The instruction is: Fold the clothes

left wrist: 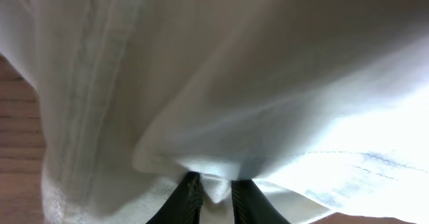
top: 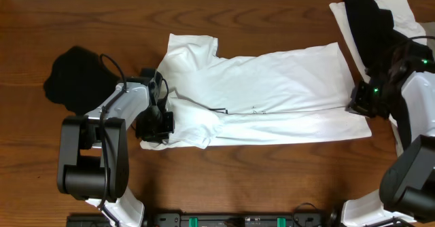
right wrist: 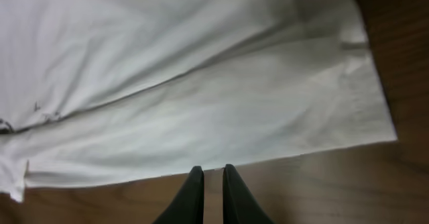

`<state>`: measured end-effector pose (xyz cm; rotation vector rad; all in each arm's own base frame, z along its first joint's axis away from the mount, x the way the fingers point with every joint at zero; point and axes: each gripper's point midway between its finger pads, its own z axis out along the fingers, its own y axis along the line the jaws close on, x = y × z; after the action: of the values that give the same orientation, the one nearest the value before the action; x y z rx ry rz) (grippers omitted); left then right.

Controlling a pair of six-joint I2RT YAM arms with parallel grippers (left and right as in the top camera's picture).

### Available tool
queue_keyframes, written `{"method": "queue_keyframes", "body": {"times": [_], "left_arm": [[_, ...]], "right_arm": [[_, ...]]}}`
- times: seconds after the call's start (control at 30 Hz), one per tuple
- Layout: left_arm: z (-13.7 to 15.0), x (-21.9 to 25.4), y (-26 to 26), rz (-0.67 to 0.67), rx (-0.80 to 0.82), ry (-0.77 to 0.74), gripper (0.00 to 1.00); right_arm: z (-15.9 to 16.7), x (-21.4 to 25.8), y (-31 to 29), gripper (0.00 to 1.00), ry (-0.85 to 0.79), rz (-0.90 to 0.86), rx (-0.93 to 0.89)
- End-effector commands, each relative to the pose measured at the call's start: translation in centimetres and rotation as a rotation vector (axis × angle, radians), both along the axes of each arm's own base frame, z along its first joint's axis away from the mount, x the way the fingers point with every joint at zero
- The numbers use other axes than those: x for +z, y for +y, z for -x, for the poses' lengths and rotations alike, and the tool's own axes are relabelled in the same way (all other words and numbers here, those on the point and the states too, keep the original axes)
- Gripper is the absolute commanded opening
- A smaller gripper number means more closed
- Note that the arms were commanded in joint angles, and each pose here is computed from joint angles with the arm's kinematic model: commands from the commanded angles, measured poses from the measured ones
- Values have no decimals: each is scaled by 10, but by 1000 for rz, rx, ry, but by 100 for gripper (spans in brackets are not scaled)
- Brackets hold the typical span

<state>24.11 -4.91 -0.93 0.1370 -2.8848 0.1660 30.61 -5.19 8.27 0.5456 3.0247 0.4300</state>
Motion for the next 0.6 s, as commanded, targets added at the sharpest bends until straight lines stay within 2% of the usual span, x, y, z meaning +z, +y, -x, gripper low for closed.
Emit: {"method": "queue_keyframes", "body": {"times": [0.0, 0.13, 0.2, 0.4, 0.57], "left_arm": [[22, -33, 8, -39, -4, 89, 19], [22, -33, 8, -39, -4, 89, 19], [22, -33, 8, -39, -4, 89, 19], [22, -33, 8, -39, -4, 89, 19], [22, -33, 8, -39, -4, 89, 19]], "right_arm": [[14, -23, 33, 10, 45, -58, 109], [17, -34, 96, 9, -17, -183, 304], [20, -37, 122, 9, -36, -191, 424], [19, -53, 157, 11, -73, 99, 734], [26, -53, 188, 10, -106, 129, 856]]}}
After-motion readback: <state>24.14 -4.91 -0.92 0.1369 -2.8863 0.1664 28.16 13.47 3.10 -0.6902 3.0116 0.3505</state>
